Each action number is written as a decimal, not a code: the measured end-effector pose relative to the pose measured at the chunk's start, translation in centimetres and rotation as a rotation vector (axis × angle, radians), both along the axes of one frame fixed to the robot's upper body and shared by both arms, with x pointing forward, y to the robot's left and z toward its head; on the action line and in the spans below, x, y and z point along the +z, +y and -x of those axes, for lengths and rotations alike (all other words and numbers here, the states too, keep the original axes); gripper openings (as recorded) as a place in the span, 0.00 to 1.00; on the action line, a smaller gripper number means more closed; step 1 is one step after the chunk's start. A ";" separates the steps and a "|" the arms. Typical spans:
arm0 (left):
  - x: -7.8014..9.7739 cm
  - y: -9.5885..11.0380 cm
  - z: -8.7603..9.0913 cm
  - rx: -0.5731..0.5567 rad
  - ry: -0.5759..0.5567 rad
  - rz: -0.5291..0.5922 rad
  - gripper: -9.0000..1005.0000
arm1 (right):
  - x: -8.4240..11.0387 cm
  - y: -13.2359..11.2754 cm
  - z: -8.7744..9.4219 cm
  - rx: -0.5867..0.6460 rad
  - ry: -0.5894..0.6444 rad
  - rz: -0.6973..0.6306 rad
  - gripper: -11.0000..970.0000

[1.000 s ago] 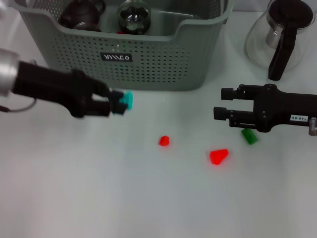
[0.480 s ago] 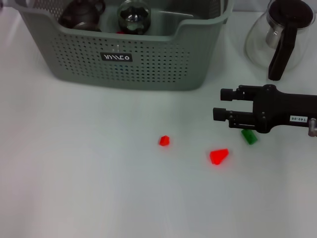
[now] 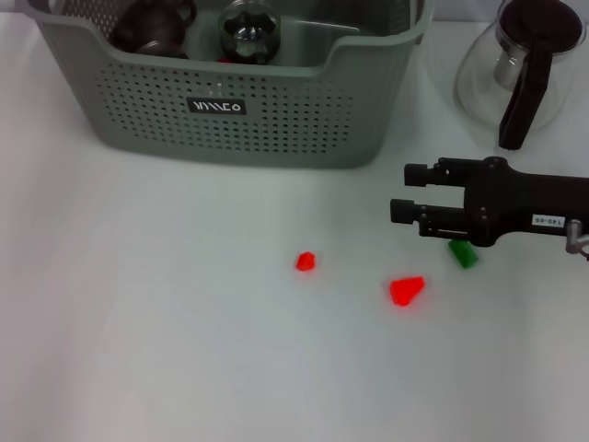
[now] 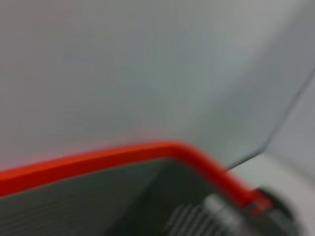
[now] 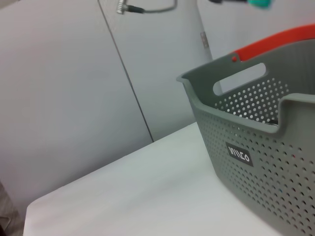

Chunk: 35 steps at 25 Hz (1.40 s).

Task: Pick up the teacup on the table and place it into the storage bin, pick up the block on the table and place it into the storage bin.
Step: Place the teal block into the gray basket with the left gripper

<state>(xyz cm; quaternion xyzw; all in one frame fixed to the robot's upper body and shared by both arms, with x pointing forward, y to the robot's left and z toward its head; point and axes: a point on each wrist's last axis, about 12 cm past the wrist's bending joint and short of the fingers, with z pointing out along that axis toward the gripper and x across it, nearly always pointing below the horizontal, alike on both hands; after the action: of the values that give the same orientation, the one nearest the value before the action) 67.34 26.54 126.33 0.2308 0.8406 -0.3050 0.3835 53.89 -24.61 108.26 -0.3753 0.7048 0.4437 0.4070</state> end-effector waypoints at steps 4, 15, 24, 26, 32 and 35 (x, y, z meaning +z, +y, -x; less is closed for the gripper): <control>-1.7 -2.3 -1.4 0.042 -0.029 -0.224 0.33 | 0.0 0.2 -0.1 0.002 -0.003 -0.001 0.70; -5.4 -7.5 -2.5 0.061 -0.106 -0.448 0.34 | 0.0 0.2 -0.1 0.001 -0.001 -0.004 0.70; -5.2 -8.2 -2.7 0.098 -0.126 -0.400 0.41 | -0.2 0.1 0.1 -0.004 0.006 -0.006 0.70; -4.9 -7.7 -2.4 0.105 -0.119 -0.339 0.48 | -0.2 0.1 0.1 -0.004 0.006 -0.006 0.70; -3.9 -4.8 -1.1 0.070 -0.089 -0.096 0.75 | -0.2 0.0 0.1 -0.006 0.006 -0.006 0.70; -3.6 -3.3 -0.6 0.073 -0.077 -0.018 0.92 | -0.2 0.1 0.1 -0.005 0.005 -0.006 0.70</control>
<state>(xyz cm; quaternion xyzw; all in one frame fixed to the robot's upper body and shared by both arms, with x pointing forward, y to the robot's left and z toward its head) 67.99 23.22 122.71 0.2148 0.8360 -0.2739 0.4242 53.79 -24.54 108.10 -0.3712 0.7055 0.4455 0.4074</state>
